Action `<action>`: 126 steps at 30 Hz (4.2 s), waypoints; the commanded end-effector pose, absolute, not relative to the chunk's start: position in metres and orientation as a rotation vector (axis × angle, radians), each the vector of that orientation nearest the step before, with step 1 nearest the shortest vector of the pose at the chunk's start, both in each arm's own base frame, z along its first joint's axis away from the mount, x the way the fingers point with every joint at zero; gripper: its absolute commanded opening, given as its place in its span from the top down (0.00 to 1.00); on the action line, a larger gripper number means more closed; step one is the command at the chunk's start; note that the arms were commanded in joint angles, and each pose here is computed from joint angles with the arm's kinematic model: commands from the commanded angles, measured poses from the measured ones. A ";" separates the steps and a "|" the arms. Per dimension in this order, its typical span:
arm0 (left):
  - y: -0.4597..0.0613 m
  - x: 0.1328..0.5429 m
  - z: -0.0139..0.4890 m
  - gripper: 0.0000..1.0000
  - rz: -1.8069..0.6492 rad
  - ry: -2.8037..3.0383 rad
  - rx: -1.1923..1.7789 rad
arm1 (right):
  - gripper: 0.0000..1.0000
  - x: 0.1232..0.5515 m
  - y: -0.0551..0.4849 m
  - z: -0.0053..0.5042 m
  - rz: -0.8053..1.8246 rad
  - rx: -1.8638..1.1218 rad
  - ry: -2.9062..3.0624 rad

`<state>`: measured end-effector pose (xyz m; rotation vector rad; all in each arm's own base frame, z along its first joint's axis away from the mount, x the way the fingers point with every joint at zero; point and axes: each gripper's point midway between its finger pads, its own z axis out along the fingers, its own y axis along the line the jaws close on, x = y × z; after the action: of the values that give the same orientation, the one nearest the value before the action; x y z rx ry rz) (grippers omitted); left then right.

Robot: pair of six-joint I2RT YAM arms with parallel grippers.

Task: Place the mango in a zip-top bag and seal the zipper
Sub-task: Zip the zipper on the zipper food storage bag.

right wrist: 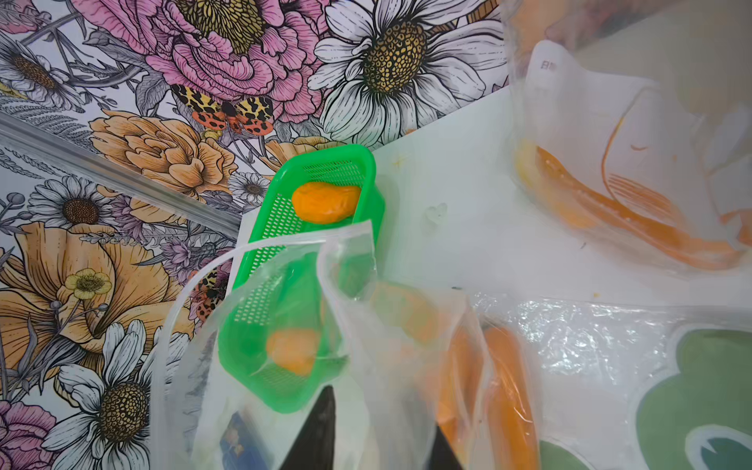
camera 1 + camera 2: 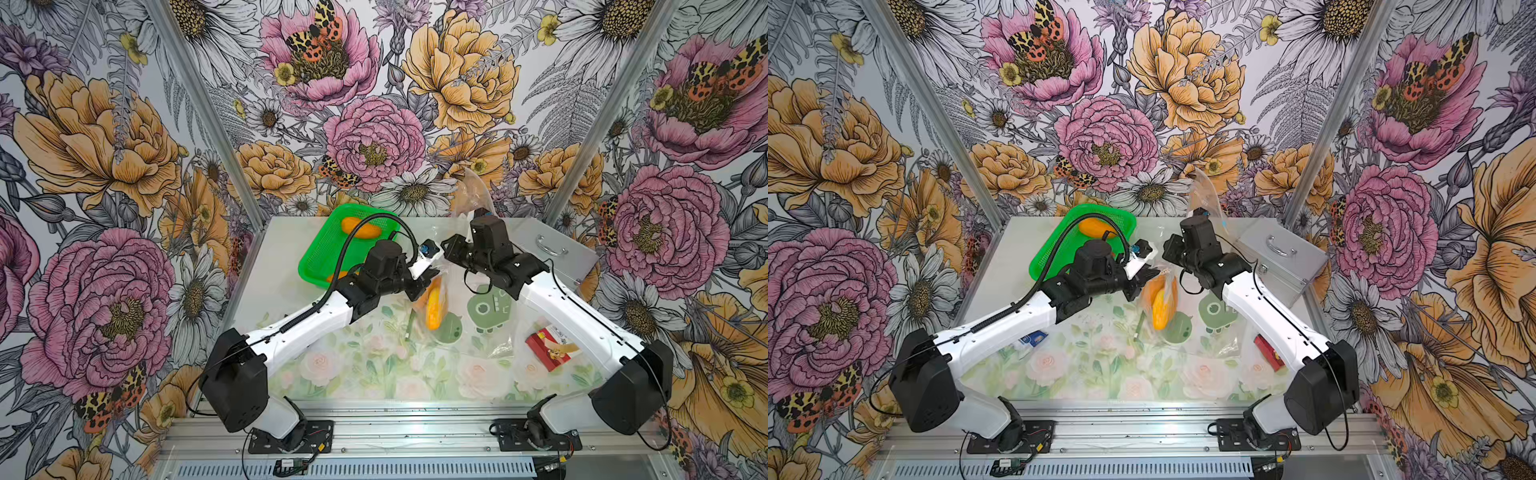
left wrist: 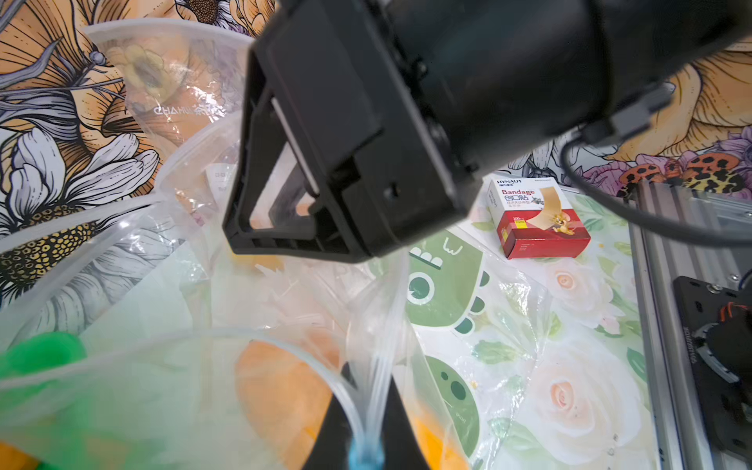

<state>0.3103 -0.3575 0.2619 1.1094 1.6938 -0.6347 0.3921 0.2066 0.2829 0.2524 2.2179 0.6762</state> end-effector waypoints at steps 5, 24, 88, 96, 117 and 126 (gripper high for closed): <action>-0.370 0.300 0.276 1.00 -0.717 1.556 1.229 | 0.38 0.393 0.191 0.338 0.550 -0.085 2.207; -0.367 0.278 0.269 1.00 -0.800 1.486 1.329 | 0.33 0.419 0.162 0.278 0.653 -0.267 2.461; -0.234 0.333 0.295 0.99 -0.468 1.801 1.240 | 0.68 0.364 0.100 0.318 0.178 0.192 2.280; -0.250 0.303 0.283 0.48 -0.713 1.785 1.278 | 0.71 0.365 0.104 0.308 0.186 0.182 2.310; -0.250 0.383 0.334 0.19 -1.181 1.407 0.886 | 0.81 0.354 0.116 0.312 0.258 0.026 2.288; -0.280 0.383 0.312 0.34 -1.285 1.380 0.999 | 0.83 0.353 0.123 0.314 0.299 0.000 2.281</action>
<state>0.3957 -0.2720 0.3023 0.9218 1.4569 -1.2556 0.3535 0.1188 0.3024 0.0326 2.3259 0.2698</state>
